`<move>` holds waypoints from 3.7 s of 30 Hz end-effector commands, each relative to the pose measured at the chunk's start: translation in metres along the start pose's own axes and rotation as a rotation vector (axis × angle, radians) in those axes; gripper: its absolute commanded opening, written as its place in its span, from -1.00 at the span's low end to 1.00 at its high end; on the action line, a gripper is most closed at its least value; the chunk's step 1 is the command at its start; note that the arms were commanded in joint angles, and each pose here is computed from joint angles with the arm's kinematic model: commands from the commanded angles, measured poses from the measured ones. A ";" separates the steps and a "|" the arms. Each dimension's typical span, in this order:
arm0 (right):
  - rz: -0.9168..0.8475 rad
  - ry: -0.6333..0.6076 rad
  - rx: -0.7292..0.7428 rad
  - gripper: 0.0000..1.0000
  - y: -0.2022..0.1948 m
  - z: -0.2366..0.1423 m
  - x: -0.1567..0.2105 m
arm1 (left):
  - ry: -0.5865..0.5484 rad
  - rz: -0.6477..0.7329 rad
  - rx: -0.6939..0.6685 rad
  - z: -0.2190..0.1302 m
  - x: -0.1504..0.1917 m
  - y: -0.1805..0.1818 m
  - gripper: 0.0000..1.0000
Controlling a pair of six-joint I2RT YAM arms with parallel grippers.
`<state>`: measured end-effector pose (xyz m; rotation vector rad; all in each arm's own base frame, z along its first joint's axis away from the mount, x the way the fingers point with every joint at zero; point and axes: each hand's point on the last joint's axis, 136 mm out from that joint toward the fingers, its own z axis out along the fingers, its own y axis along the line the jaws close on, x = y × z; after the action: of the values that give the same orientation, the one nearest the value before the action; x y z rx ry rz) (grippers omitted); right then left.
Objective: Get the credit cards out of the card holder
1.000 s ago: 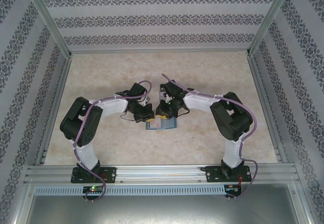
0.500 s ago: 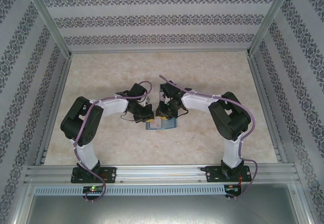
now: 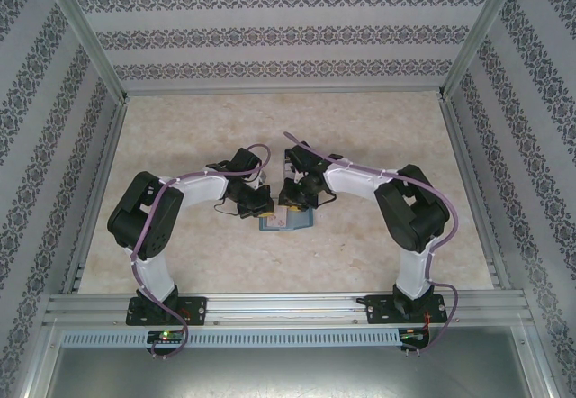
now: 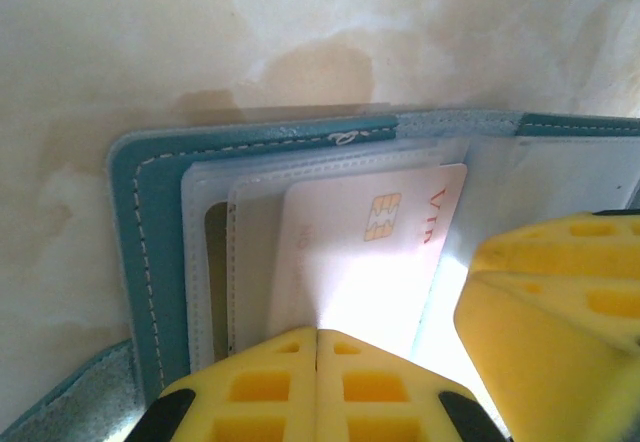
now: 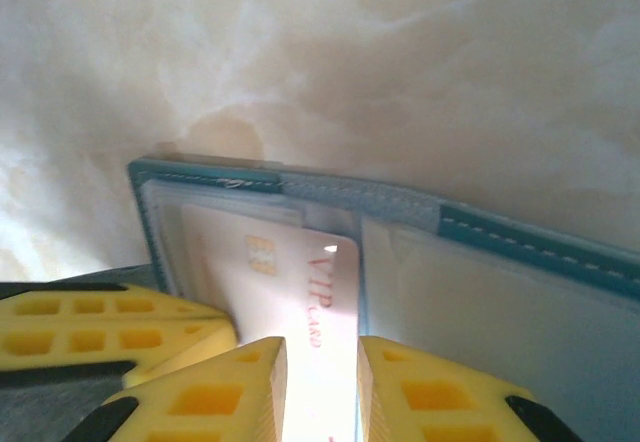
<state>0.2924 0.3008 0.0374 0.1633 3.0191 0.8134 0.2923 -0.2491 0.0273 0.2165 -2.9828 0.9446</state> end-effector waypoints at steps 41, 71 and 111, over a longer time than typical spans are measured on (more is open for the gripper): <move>0.003 0.018 -0.110 -0.46 0.016 0.003 0.015 | 0.053 0.000 -0.097 -0.001 0.015 0.017 -0.98; -0.004 -0.005 -0.059 -0.47 0.006 -0.002 0.002 | 0.042 -0.004 -0.149 -0.002 0.017 0.029 -0.98; -0.116 0.105 -0.259 -0.56 0.010 0.018 0.021 | 0.069 -0.037 -0.200 0.011 0.023 0.040 -0.98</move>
<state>0.2832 0.3103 0.0238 0.0018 2.9651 1.1366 0.2879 -0.2432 0.0253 0.1803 -3.0164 0.8150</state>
